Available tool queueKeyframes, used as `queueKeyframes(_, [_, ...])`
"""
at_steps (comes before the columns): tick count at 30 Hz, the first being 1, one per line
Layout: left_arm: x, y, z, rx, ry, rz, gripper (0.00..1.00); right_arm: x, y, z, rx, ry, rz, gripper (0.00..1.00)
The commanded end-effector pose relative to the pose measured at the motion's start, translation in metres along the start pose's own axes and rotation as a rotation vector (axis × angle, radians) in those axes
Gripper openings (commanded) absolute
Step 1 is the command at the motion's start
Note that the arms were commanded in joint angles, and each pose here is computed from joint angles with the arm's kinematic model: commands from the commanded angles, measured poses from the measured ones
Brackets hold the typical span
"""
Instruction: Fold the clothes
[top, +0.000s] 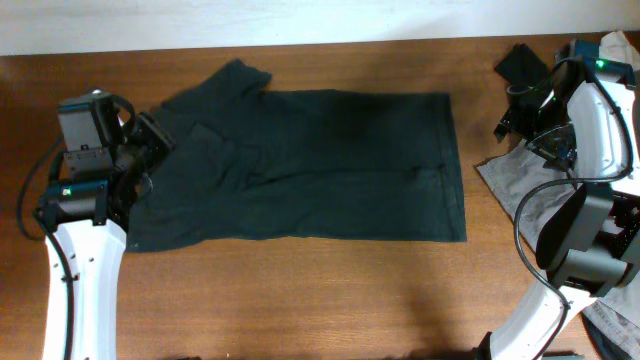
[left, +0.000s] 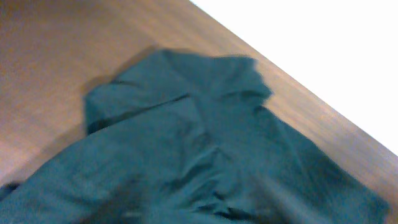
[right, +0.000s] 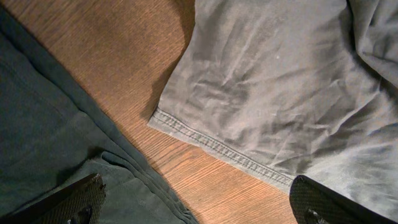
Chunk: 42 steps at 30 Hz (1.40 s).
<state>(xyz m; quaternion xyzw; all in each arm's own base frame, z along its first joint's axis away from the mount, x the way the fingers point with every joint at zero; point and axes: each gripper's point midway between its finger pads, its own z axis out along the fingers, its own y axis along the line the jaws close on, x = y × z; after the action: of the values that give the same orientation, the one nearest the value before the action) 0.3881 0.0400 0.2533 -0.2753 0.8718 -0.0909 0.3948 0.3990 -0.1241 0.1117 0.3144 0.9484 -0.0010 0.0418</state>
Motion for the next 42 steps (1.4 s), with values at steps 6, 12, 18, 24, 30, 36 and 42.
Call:
queueKeyframes(6, [0.004,-0.057,0.014,0.190,0.000,0.169,0.00,-0.001,-0.003,-0.003,0.013,-0.011,0.006,0.98])
queueKeyframes(12, [0.020,-0.063,0.026,0.162,0.052,0.199,0.00,-0.001,-0.003,-0.003,0.013,-0.011,0.006,0.99])
queueKeyframes(18, [0.031,-0.043,0.028,0.069,0.095,0.200,0.01,-0.001,-0.003,-0.003,0.013,-0.011,0.006,0.99])
queueKeyframes(24, [0.040,-0.027,0.028,-0.001,0.132,0.201,0.01,-0.001,0.017,-0.004,-0.098,0.005,0.069,0.99])
queueKeyframes(30, [0.035,0.002,0.026,-0.150,0.112,0.206,0.01,0.047,0.050,-0.016,-0.308,0.229,0.028,0.13])
queueKeyframes(36, [0.043,0.007,0.039,-0.171,0.148,0.210,0.01,0.101,0.031,-0.009,-0.091,0.400,0.000,0.04])
queueKeyframes(42, [0.068,0.021,0.070,-0.228,0.257,0.221,0.01,0.141,0.038,0.023,0.016,0.475,-0.059,0.04])
